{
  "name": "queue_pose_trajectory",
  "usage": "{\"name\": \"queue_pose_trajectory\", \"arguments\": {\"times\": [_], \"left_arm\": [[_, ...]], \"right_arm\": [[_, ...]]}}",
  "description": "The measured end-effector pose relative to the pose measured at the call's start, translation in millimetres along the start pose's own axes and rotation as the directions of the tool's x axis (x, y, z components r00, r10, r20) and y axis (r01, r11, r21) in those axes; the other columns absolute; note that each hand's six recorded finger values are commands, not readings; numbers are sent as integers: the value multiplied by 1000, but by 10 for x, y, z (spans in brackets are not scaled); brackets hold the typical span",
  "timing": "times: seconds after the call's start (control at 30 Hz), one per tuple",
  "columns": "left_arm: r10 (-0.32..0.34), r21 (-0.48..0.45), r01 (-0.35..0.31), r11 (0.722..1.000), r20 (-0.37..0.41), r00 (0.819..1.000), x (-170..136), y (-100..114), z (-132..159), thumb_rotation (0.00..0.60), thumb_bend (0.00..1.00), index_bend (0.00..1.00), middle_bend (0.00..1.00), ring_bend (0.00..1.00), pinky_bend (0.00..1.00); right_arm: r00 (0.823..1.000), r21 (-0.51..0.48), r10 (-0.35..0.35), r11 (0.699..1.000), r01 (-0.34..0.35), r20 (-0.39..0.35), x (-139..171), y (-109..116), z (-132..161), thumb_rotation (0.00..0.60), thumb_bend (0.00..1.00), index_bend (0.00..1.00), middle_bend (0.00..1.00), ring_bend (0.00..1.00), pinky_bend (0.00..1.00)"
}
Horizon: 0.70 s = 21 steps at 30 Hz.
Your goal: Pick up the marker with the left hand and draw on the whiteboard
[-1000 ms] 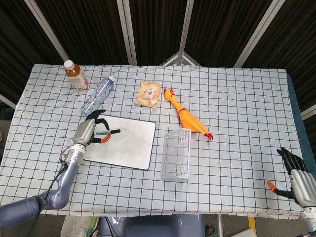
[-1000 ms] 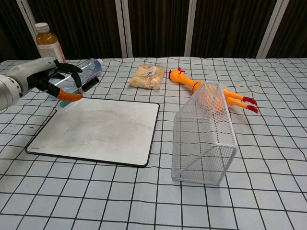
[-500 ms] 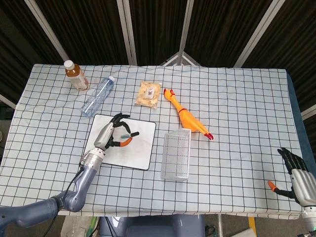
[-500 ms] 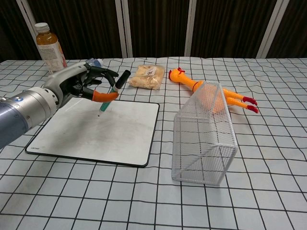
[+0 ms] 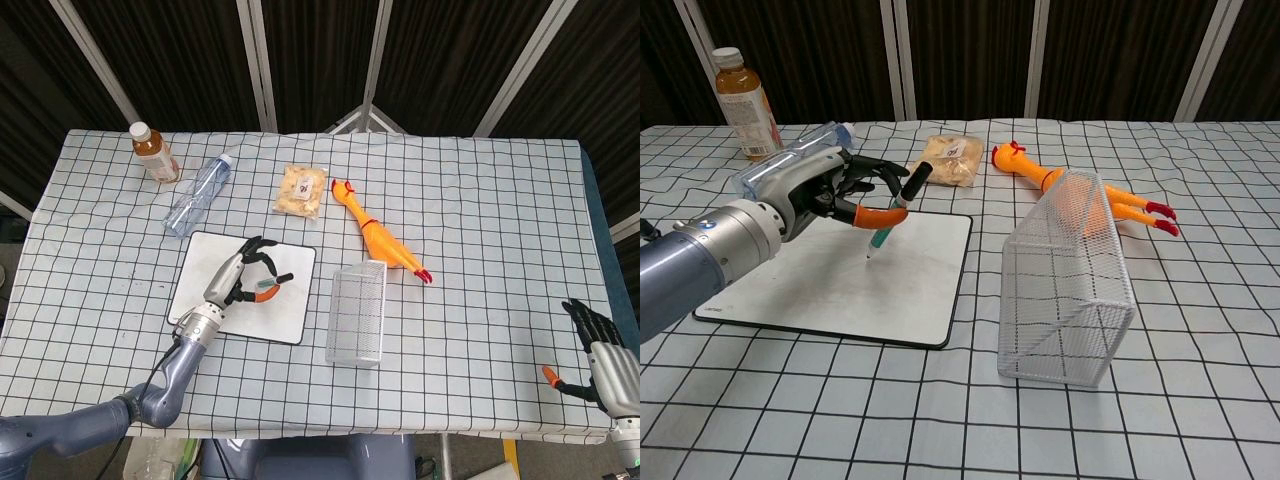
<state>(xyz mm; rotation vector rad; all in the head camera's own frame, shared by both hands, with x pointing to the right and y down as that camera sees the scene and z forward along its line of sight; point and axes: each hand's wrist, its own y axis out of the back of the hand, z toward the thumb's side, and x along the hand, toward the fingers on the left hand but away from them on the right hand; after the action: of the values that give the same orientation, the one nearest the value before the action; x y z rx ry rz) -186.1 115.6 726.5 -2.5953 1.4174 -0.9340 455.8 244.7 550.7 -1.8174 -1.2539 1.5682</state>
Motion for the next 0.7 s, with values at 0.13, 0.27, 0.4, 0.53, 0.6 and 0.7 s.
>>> {"name": "queue_pose_trajectory", "arguments": {"times": [0.13,0.27,0.4,0.53,0.6,0.7], "left_arm": [[-2,6,2,1000,-6,1000,16,3,-30,600,578,723,157,0,33],[-9,16,9,1000,-16,1000,28,-4,-77,600,578,725,159,0,33],[-8,32,9,999,-25,1000,41,18,-138,600,578,728,161,0,33],[1,66,1,998,-31,1000,53,85,-209,600,578,730,163,0,33],[10,92,-7,996,-35,999,61,145,-258,600,578,731,165,0,33],[28,134,-23,991,-41,999,72,257,-338,600,578,731,165,0,33]], "right_arm": [[1000,-1,0,1000,0,2,2,-2,-5,600,268,0,0,0,0],[1000,0,2,1000,-2,5,2,-7,-8,600,268,0,0,0,0],[1000,0,3,1000,-3,9,0,-8,-16,600,268,0,0,0,0],[1000,0,1,1000,-1,12,-2,-2,-22,600,268,0,0,0,0],[1000,-1,1,1000,-1,13,-2,-3,-22,600,268,0,0,0,0],[1000,-1,2,1000,-2,12,-1,-5,-18,600,268,0,0,0,0]]}}
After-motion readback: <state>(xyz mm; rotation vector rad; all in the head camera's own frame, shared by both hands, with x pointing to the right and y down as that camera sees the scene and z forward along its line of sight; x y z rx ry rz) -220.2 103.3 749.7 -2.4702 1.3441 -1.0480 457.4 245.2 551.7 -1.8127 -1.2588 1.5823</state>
